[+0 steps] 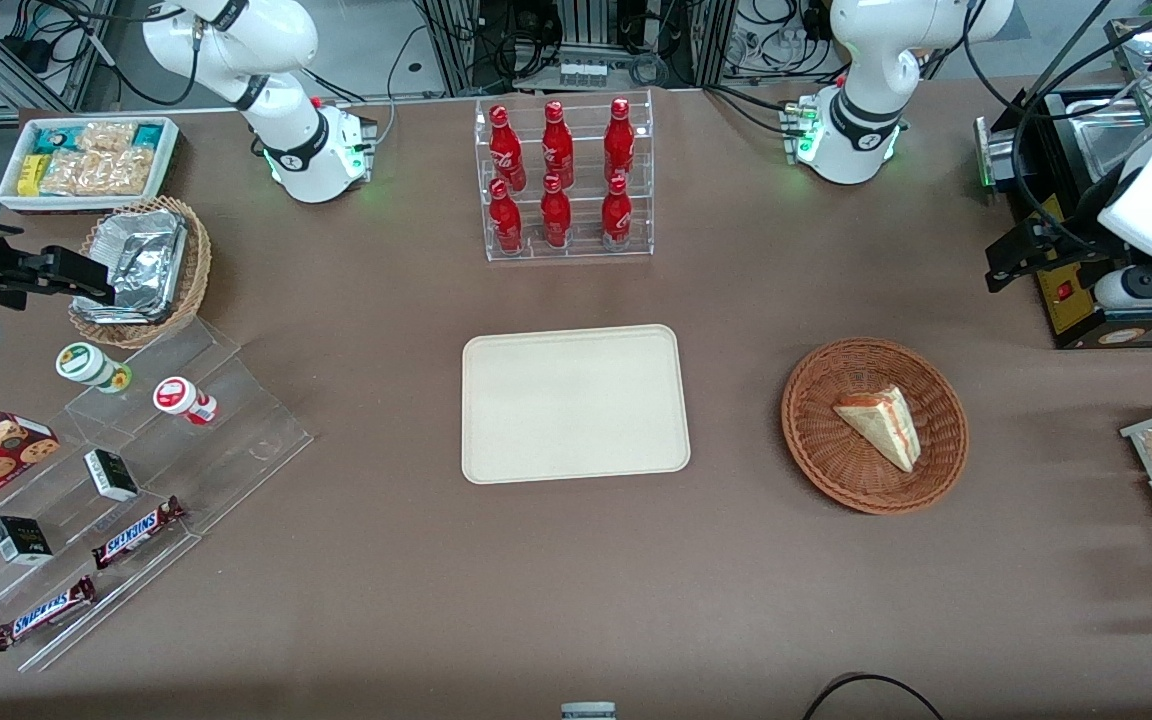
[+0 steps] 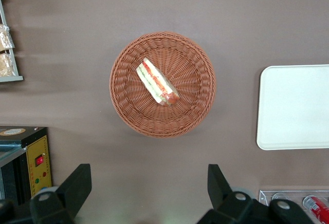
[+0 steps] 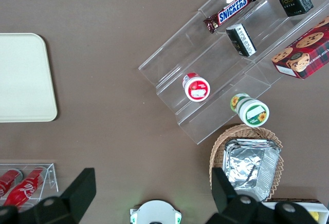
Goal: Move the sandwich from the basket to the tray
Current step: 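Move the left gripper over the sandwich in the wicker basket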
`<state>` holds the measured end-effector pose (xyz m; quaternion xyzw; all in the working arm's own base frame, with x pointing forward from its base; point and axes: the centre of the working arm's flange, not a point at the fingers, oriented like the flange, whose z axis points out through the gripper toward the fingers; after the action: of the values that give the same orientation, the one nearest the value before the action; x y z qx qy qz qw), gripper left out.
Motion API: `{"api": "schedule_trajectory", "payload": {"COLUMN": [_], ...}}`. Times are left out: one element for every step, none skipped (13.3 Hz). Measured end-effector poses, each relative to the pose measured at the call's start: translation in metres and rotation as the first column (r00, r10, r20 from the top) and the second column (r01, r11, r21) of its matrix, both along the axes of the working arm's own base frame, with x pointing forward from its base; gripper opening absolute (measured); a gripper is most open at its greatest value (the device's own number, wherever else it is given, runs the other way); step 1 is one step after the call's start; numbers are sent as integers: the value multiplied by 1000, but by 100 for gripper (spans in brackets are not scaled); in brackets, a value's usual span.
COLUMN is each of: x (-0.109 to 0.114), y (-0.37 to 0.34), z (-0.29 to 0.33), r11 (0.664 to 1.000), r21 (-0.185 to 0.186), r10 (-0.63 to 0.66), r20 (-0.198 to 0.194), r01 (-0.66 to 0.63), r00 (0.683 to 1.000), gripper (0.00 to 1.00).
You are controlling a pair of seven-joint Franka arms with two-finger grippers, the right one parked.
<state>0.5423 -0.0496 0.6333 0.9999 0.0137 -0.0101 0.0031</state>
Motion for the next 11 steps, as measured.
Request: {"api": "schedule_trajectory", "payload": {"x": [0, 0, 0, 1, 3, 6, 9, 15, 23, 30, 36], "y": [1, 1, 1, 1, 2, 2, 3, 3, 3, 3, 3], "z": [1, 1, 0, -2, -7, -14, -24, -38, -55, -74, -93], "r11": [1000, 1000, 1000, 1000, 1000, 1000, 1000, 1000, 1000, 1000, 1000], "r21": [0, 0, 0, 0, 1, 2, 3, 5, 5, 5, 5], "r10": [1, 2, 2, 3, 3, 4, 5, 6, 7, 9, 16], "r20": [2, 2, 1, -3, -12, -26, -43, -61, -73, -75, -72], "r01": [-1, -2, -2, -3, -3, -4, -5, -6, -7, -9, -16], "r00": [1000, 1000, 1000, 1000, 1000, 1000, 999, 998, 997, 997, 997], "gripper": [100, 100, 100, 100, 100, 100, 100, 100, 100, 100, 100]}}
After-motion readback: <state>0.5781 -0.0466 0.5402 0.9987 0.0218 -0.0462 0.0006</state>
